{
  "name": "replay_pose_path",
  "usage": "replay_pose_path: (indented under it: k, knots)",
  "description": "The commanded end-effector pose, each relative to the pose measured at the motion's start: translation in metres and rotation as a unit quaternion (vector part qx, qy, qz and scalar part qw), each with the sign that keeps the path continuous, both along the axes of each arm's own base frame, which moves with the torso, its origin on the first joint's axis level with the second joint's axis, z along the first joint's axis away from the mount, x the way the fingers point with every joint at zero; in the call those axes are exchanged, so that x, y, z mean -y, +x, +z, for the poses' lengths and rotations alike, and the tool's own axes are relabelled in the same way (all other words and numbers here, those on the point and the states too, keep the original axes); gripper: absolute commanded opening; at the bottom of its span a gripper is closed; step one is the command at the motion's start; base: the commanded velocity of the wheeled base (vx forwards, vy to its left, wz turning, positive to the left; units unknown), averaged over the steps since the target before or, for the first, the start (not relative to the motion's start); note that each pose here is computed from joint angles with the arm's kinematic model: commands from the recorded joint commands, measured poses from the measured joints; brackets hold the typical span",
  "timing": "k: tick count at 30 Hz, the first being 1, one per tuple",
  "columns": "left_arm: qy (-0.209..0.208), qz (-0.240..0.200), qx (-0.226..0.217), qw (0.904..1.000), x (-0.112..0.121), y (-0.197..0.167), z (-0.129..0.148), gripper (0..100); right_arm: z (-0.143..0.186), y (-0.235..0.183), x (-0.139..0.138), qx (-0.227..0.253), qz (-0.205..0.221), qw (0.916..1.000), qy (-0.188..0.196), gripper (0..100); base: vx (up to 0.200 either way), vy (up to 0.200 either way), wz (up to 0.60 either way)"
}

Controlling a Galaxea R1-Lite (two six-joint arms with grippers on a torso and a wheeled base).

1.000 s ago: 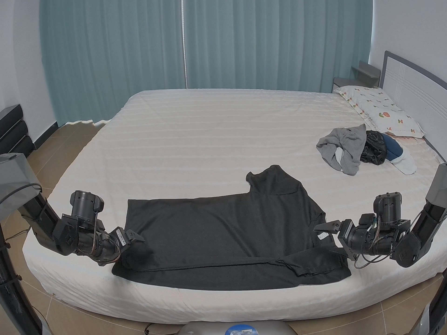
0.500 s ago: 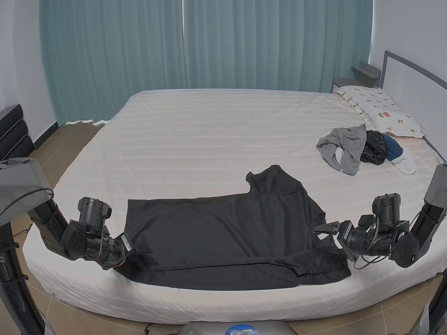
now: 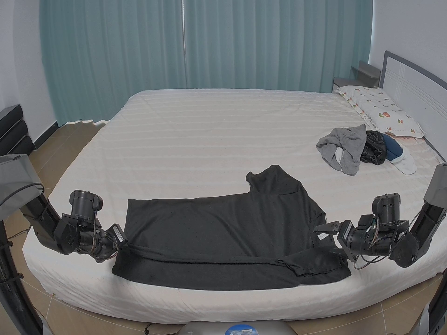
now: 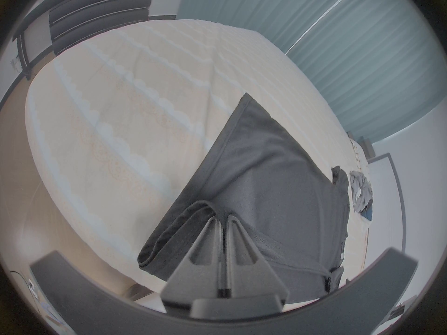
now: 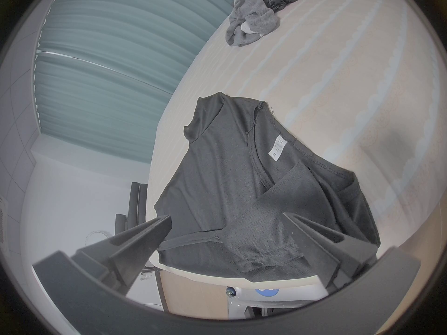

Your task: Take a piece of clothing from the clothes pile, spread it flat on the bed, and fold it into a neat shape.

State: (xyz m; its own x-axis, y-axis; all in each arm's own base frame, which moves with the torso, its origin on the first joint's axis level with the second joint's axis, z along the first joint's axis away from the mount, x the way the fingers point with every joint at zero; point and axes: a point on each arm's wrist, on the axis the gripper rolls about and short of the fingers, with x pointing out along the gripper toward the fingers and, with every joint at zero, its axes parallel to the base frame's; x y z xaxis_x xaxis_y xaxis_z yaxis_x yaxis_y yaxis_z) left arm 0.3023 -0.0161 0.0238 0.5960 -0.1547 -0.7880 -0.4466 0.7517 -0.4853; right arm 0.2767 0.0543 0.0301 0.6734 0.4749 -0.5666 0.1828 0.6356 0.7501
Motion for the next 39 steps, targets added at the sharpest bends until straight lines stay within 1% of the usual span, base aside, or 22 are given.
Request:
replay_pose_path:
  k: [1,8,13,16,18,20,26,28,29,32,37,39]
  knots:
    - [-0.013,0.018,0.011,0.9997,-0.001,0.010,0.004,0,-0.003,0.002,0.000,-0.003,0.000,1.0000,-0.002,100,0.000,0.000,0.00]
    - [-0.024,0.034,0.003,0.9991,-0.007,0.018,-0.003,0,-0.003,0.004,-0.001,0.019,0.001,0.9998,0.000,100,0.000,0.000,0.00]
    - [-0.034,0.053,-0.009,0.9980,-0.012,0.022,-0.004,0,-0.010,0.005,0.000,0.016,0.005,0.9998,-0.010,100,0.000,0.000,0.00]
    - [-0.035,0.052,-0.017,0.9979,-0.012,0.021,-0.005,0,-0.016,0.007,0.002,0.019,0.015,0.9993,-0.030,100,0.000,0.000,0.00]
    - [-0.035,0.052,-0.017,0.9979,-0.012,0.020,-0.004,0,-0.021,0.009,0.007,0.025,0.024,0.9982,-0.049,100,0.000,0.000,0.00]
    - [-0.035,0.049,-0.016,0.9980,-0.011,0.019,-0.003,0,-0.023,0.012,0.010,0.031,0.033,0.9972,-0.060,100,0.000,0.000,0.00]
    - [-0.046,0.040,-0.018,0.9980,-0.009,0.016,-0.002,0,-0.026,0.022,0.014,0.047,0.049,0.9949,-0.074,100,0.000,0.000,0.00]
    - [-0.046,0.039,-0.017,0.9980,-0.009,0.016,-0.001,0,-0.028,0.023,0.016,0.047,0.049,0.9947,-0.078,100,0.000,0.000,0.00]
    - [-0.046,0.039,-0.016,0.9981,-0.009,0.016,0.000,0,-0.032,0.024,0.017,0.047,0.055,0.9936,-0.086,100,0.000,0.000,0.00]
    - [-0.046,0.038,-0.017,0.9981,-0.009,0.016,-0.001,0,-0.038,0.025,0.019,0.045,0.059,0.9926,-0.096,100,0.000,0.000,0.00]
    - [-0.046,0.037,-0.018,0.9981,-0.008,0.013,0.000,0,-0.040,0.034,0.021,0.053,0.059,0.9919,-0.100,100,0.000,0.000,0.00]
    - [-0.045,0.036,-0.018,0.9982,-0.008,0.012,0.001,0,-0.044,0.035,0.021,0.050,0.061,0.9921,-0.098,100,0.000,0.000,0.00]
